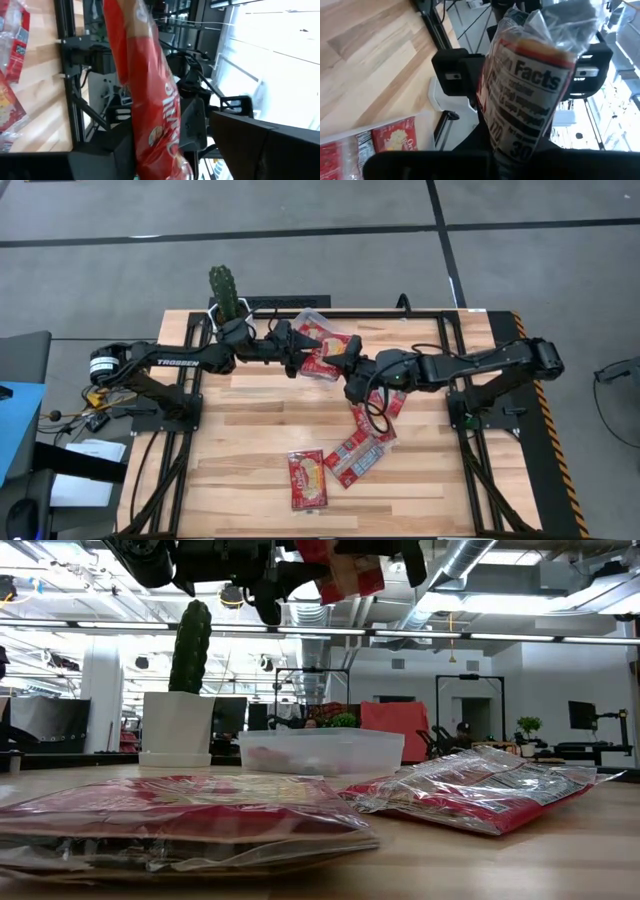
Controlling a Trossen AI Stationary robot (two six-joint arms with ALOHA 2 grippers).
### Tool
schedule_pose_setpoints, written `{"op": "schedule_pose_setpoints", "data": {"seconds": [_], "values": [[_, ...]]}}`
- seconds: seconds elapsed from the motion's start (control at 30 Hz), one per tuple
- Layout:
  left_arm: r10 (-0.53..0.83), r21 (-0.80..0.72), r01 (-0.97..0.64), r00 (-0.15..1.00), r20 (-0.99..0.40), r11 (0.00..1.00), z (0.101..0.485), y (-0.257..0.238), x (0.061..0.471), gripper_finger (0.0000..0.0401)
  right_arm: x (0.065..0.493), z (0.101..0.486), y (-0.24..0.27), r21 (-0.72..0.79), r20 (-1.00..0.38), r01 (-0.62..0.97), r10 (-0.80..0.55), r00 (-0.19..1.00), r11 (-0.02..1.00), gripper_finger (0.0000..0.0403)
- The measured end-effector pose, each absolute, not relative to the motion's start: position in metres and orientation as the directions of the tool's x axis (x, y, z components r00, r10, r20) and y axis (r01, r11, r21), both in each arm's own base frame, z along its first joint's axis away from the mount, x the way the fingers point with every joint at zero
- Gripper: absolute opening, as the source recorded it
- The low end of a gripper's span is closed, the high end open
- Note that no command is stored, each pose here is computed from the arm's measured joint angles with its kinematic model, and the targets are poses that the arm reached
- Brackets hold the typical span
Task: Sort popcorn bags into baskets
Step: Put the red popcorn bag into the transparent bin
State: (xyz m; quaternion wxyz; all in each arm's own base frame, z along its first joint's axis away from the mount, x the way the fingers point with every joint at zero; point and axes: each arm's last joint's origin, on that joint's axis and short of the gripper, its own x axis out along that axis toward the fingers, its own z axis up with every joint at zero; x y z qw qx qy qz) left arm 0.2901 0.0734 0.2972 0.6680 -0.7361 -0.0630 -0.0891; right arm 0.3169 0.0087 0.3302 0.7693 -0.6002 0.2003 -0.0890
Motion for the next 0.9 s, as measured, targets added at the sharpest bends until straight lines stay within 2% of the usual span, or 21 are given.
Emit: {"op": "schedule_pose_setpoints", "data": {"seconds": [0.53,0.73,0.9], "values": [[-0.045,-0.976,0.209,0.976,0.212,-0.067,0.2969,0.0726,0.2903,0.0070,0.3171,0.3309,0.0074,-0.956,-0.195,-0.090,-0.376,0.906,0.278,0.0052],[-0.033,-0.975,0.213,0.976,0.215,-0.055,0.2974,0.0730,0.2904,0.0019,0.3172,0.3311,0.0075,-0.942,-0.193,-0.064,-0.377,0.906,0.329,0.0087],[-0.008,-0.973,0.224,0.974,0.225,-0.050,0.2989,0.0768,0.2895,0.0009,0.3160,0.3306,0.0146,-0.940,-0.186,-0.030,-0.436,0.880,0.339,0.0137]]}}
